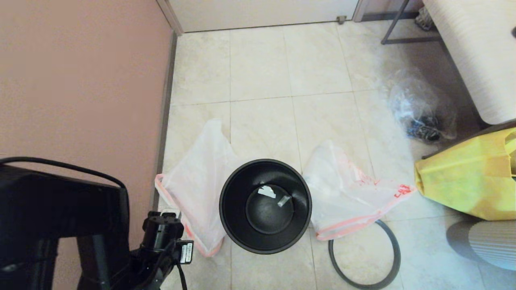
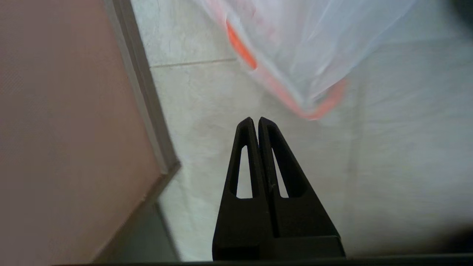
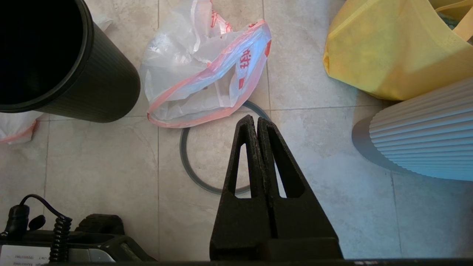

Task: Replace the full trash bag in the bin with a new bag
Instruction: Pick up a new trash bag

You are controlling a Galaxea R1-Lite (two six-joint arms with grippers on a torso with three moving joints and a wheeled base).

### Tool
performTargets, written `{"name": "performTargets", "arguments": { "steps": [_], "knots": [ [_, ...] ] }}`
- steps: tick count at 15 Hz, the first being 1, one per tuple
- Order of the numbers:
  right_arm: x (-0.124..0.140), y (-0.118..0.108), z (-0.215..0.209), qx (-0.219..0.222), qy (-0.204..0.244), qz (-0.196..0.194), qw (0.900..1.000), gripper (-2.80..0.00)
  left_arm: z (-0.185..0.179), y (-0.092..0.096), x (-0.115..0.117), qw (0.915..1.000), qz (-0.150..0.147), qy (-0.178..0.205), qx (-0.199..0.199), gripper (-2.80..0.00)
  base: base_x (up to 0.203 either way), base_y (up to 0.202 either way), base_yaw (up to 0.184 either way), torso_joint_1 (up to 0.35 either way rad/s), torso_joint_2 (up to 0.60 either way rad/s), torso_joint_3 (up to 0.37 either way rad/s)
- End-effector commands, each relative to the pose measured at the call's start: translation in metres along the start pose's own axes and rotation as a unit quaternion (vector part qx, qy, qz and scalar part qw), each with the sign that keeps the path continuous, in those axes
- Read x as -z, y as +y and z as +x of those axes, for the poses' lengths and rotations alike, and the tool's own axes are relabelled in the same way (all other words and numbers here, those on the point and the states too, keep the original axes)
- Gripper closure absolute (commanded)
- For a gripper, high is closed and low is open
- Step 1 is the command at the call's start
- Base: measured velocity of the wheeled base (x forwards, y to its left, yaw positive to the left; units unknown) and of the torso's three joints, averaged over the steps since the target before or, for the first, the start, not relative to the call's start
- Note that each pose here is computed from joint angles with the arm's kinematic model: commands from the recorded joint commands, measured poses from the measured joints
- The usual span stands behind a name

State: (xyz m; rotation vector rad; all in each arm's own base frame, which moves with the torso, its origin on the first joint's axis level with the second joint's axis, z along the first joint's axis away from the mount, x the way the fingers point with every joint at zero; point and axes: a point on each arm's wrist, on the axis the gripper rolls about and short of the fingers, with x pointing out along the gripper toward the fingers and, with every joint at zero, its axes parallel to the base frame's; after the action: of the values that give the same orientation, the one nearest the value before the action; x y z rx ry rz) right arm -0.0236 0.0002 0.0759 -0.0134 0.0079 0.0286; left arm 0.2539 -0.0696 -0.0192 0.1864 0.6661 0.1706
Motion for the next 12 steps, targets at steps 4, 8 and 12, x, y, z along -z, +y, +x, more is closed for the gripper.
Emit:
{"name": "performTargets", "arguments": {
  "steps": [4,8,12],
  "knots": [
    [0.0,0.0,0.0,0.0,0.001,0.0,1.0,0.0,0.047,-0.014,0.019,0.9988,0.041,0.0,-0.025,-2.8,0.0,0.0,0.0,0.0,0.0,0.0],
    [0.0,0.0,0.0,0.0,0.002,0.0,1.0,0.0,0.077,-0.018,0.012,0.9973,0.042,0.021,-0.057,-2.8,0.0,0.0,0.0,0.0,0.0,0.0],
    [0.0,0.0,0.0,0.0,0.001,0.0,1.0,0.0,0.094,-0.024,-0.006,0.9974,0.035,0.012,-0.062,-2.8,0.0,0.0,0.0,0.0,0.0,0.0]
  ]
}}
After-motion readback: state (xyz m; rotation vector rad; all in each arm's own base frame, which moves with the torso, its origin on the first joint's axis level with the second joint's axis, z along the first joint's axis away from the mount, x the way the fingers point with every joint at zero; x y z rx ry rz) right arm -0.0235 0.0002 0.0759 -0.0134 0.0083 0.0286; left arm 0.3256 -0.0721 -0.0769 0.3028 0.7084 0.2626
